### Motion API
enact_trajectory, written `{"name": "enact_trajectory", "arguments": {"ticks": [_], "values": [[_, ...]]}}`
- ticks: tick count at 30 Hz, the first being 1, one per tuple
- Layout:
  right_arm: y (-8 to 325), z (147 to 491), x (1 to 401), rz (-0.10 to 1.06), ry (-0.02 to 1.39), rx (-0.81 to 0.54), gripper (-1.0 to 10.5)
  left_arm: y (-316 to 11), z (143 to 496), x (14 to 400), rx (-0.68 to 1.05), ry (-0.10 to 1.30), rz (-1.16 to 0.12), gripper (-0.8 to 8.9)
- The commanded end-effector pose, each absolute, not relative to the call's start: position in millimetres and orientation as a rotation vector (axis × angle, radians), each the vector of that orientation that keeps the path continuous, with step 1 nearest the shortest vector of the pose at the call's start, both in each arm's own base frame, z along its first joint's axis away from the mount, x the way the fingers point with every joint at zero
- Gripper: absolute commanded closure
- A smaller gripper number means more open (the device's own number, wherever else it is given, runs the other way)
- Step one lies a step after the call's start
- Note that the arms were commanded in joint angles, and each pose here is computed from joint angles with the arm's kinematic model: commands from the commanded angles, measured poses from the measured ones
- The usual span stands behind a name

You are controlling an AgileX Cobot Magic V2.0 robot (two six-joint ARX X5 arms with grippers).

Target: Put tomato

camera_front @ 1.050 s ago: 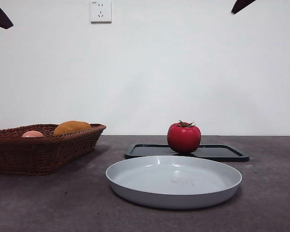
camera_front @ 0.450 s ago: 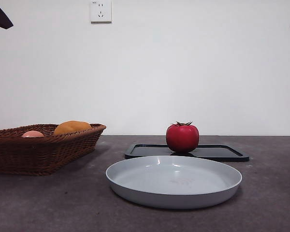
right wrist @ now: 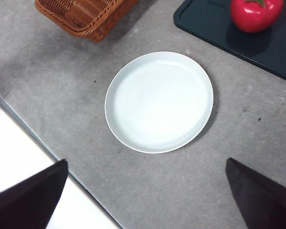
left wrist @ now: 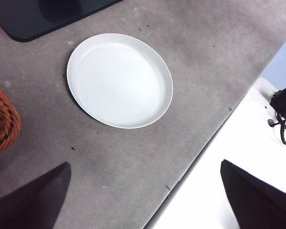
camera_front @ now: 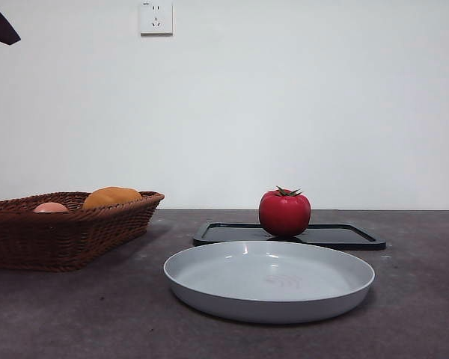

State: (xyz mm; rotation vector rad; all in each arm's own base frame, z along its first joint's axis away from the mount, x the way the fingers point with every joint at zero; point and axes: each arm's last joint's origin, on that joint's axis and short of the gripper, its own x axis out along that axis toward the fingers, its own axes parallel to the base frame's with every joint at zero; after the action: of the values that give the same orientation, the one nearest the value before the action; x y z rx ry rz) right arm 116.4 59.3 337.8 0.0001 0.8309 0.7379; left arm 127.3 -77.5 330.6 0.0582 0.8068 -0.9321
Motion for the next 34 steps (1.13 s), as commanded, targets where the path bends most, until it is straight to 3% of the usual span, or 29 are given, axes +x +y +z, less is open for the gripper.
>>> {"name": "enact_trajectory", "arguments": {"ticks": [1, 3, 6, 7, 9, 34], "values": [[60.9, 339.9, 117.7, 0.753, 0.822, -0.007, 4.2, -78.6, 335.2, 128.1, 0.063, 0.789, -0.944, 3.21], [60.7, 339.5, 117.2, 0.753, 0.828, -0.007, 5.9, -78.6, 335.2, 128.1, 0.063, 0.789, -0.944, 3.75], [60.7, 339.3, 117.1, 0.752, 0.831, -0.007, 9.0, -78.6, 335.2, 128.1, 0.063, 0.789, -0.944, 6.0], [60.7, 339.3, 117.1, 0.752, 0.831, -0.007, 9.5, -78.6, 335.2, 128.1, 0.063, 0.789, -0.944, 6.81], [60.6, 339.3, 117.1, 0.752, 0.831, -0.007, 9.4, -78.6, 335.2, 128.1, 0.063, 0.789, -0.944, 8.13], [60.8, 339.7, 117.5, 0.752, 0.825, -0.007, 9.4, -78.6, 335.2, 128.1, 0.063, 0.789, -0.944, 8.04]]}}
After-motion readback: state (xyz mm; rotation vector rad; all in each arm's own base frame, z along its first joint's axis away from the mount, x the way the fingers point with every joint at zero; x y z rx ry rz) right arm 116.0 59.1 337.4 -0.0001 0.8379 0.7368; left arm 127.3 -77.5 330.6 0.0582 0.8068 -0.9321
